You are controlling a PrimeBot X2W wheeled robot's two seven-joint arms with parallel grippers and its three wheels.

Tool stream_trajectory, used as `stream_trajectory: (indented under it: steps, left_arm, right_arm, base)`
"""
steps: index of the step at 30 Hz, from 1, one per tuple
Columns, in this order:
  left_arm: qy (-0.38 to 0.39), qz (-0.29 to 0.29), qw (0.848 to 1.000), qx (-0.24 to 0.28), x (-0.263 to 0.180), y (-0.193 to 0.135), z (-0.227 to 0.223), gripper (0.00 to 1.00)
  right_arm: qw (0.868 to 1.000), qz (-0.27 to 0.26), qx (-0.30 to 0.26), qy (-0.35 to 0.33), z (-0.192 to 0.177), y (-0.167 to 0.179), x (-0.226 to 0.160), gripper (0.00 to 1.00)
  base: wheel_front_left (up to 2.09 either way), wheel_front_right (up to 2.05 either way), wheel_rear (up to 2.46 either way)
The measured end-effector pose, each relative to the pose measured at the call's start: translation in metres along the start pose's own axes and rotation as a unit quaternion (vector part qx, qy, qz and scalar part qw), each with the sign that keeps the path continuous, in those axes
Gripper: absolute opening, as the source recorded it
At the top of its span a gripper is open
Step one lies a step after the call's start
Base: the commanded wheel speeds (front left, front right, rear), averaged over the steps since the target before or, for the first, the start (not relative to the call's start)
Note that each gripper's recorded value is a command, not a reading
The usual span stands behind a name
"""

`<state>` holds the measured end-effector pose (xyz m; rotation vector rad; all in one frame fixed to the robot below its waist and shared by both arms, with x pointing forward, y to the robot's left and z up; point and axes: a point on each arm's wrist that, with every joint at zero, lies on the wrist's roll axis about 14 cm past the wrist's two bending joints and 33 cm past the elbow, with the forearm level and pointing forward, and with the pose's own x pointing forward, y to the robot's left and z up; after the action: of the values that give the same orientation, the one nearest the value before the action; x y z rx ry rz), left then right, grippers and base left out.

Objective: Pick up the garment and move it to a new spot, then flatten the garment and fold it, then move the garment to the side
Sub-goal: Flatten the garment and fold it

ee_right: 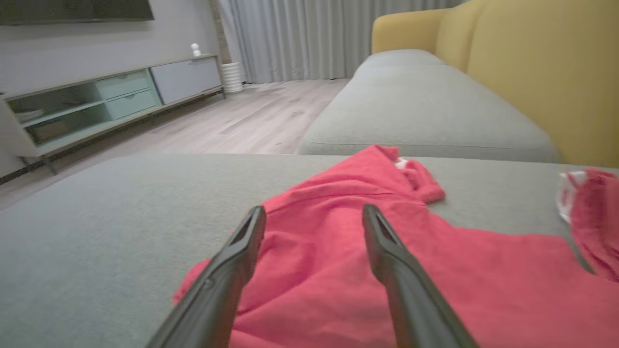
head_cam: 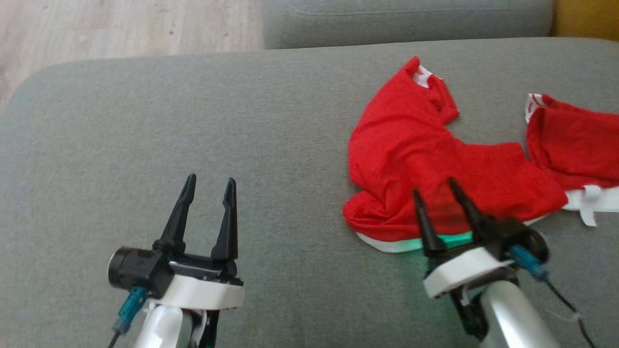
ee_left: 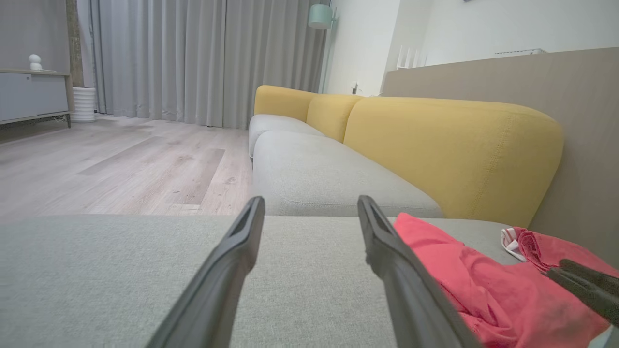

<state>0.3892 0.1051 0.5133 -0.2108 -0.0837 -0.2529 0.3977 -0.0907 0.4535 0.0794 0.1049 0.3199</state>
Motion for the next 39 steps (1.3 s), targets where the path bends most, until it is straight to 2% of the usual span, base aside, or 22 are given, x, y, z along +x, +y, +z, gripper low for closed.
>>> stream_trajectory:
  steps: [5,10,16,23,24,25,30,34,39]
  left_arm:
    - [0.003,0.016,1.0,-0.002,-0.006,0.008,-0.001,1.0]
    - [0.005,0.033,0.999,-0.006,-0.013,0.017,-0.002,1.0]
    - [0.009,0.05,0.999,-0.003,-0.019,0.026,-0.004,1.0]
    - [0.011,0.057,0.998,-0.003,-0.02,0.03,-0.005,1.0]
    - [0.011,0.057,0.998,-0.003,-0.02,0.03,-0.005,1.0]
    - [0.012,0.057,0.998,-0.004,-0.02,0.03,-0.005,1.0]
    - [0.012,0.054,0.998,-0.004,-0.018,0.028,-0.006,1.0]
    - [0.013,0.053,0.998,-0.004,-0.018,0.028,-0.006,1.0]
    - [0.017,0.05,0.999,-0.005,-0.018,0.026,-0.009,1.0]
  right_arm:
    - [0.996,0.071,-0.017,0.042,-0.013,0.042,0.015,1.0]
    - [0.987,0.113,-0.032,0.111,-0.044,0.066,0.02,1.0]
    - [0.977,0.134,-0.045,0.162,-0.065,0.075,0.026,1.0]
    - [0.968,0.134,-0.055,0.205,-0.084,0.071,0.026,1.0]
    - [0.967,0.134,-0.056,0.207,-0.084,0.071,0.027,0.25]
    - [0.968,0.135,-0.056,0.206,-0.083,0.072,0.028,0.0]
    - [0.971,0.15,-0.046,0.179,-0.071,0.081,0.035,0.0]
    - [0.976,0.176,-0.042,0.121,-0.045,0.097,0.048,0.0]
    - [0.969,0.239,-0.043,0.054,-0.008,0.136,0.06,0.0]
  base:
    - [0.0,0.0,0.0]
    - [0.0,0.0,0.0]
    - [0.0,0.0,0.0]
    - [0.0,0.0,0.0]
    - [0.0,0.0,0.0]
    - [0.0,0.0,0.0]
    - [0.0,0.0,0.0]
    - [0.0,0.0,0.0]
    - [0.0,0.0,0.0]
